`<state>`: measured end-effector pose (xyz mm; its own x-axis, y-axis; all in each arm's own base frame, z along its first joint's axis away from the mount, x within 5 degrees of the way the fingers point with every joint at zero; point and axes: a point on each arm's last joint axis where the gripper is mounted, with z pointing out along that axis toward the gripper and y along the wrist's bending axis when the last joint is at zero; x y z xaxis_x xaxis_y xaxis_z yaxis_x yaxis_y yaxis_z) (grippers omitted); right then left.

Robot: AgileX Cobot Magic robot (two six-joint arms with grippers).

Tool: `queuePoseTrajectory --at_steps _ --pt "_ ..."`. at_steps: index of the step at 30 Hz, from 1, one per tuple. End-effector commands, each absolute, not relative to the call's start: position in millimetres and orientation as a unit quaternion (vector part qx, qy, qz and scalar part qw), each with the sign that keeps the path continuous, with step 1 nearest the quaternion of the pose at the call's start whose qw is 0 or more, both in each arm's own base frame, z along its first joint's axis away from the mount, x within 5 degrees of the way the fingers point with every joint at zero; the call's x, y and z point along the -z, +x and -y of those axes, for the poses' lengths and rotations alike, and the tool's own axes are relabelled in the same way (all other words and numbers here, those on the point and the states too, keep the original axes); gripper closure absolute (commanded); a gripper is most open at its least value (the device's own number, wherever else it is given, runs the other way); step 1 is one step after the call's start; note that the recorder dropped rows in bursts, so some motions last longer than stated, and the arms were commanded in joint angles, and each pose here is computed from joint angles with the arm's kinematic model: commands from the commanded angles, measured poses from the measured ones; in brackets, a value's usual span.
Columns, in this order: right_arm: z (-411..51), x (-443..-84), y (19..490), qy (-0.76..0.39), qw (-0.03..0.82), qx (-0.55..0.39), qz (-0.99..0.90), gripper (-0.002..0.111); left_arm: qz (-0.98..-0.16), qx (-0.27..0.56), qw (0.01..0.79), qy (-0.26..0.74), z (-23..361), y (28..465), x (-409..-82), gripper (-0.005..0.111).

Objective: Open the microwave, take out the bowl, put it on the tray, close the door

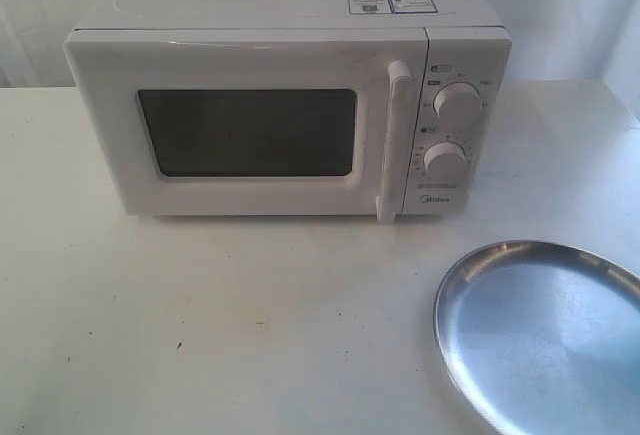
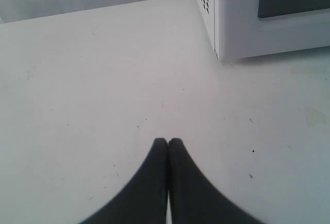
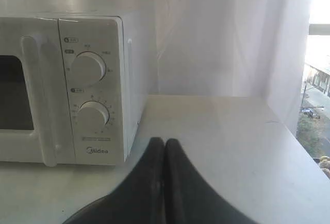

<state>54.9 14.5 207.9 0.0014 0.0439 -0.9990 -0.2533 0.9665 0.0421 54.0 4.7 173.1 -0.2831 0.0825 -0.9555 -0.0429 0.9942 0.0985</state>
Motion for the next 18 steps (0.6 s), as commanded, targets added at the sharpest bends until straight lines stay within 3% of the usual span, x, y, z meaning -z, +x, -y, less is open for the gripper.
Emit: queuePoseTrajectory --at_steps 1,12,18 --pt "-14.2 -206.8 54.7 -0.072 0.705 -0.106 -0.697 0.108 -0.798 -0.049 0.600 0.009 -4.5 53.9 -173.6 0.107" --pt "-14.2 -206.8 54.7 -0.071 0.705 -0.106 -0.697 0.108 -0.798 -0.049 0.600 0.009 -4.5 53.9 -173.6 0.107" --pt "-12.9 -224.1 53.0 -0.054 0.767 -0.120 -0.627 0.108 -0.798 -0.049 0.600 0.009 -4.5 53.9 -173.6 0.107"
